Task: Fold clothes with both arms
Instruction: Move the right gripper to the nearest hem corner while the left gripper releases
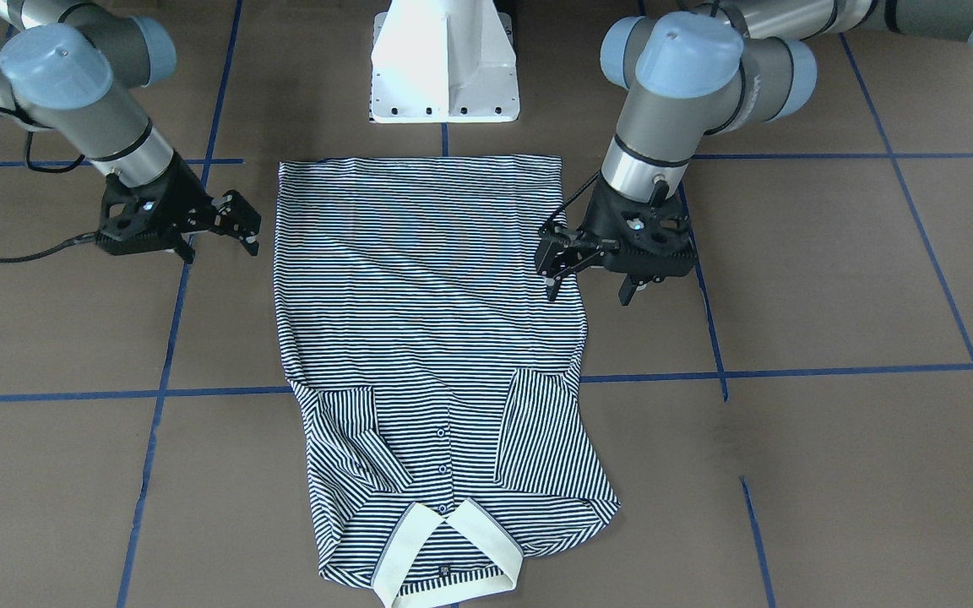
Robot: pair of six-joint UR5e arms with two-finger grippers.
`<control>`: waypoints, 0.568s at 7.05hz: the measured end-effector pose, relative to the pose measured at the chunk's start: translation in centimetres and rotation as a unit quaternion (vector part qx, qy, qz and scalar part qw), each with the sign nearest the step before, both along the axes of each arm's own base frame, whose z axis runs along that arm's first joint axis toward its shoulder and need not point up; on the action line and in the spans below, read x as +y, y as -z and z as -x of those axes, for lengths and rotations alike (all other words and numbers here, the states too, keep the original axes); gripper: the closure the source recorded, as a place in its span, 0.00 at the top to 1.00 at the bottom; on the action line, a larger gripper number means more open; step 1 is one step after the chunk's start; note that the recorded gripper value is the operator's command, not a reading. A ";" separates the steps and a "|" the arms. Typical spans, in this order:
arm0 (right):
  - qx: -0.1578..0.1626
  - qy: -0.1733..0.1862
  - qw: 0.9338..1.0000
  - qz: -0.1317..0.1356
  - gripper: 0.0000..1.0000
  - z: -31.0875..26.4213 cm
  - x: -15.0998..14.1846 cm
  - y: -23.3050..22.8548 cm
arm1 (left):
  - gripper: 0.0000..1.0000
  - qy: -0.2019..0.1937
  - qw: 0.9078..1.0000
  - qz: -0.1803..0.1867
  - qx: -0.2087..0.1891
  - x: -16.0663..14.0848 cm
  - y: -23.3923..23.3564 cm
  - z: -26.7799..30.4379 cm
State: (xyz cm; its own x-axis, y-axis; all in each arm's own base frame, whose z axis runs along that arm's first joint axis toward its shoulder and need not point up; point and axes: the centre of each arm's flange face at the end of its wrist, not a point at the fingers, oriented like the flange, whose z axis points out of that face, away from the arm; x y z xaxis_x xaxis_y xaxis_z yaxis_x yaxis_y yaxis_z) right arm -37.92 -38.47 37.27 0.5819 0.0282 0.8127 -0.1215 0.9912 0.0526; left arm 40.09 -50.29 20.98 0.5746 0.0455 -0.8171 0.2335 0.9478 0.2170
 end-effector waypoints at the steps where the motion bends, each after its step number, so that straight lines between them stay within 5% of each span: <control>1: 0.003 -0.011 1.000 0.012 1.00 2.4 3.8 0.2 | 1.00 -0.003 1.000 -0.006 0.005 0.9 0.4 0.9; 4: 0.050 -0.016 0.998 0.025 1.00 7.9 12.0 -0.4 | 1.00 -0.004 1.000 -0.013 0.013 1.6 1.2 1.5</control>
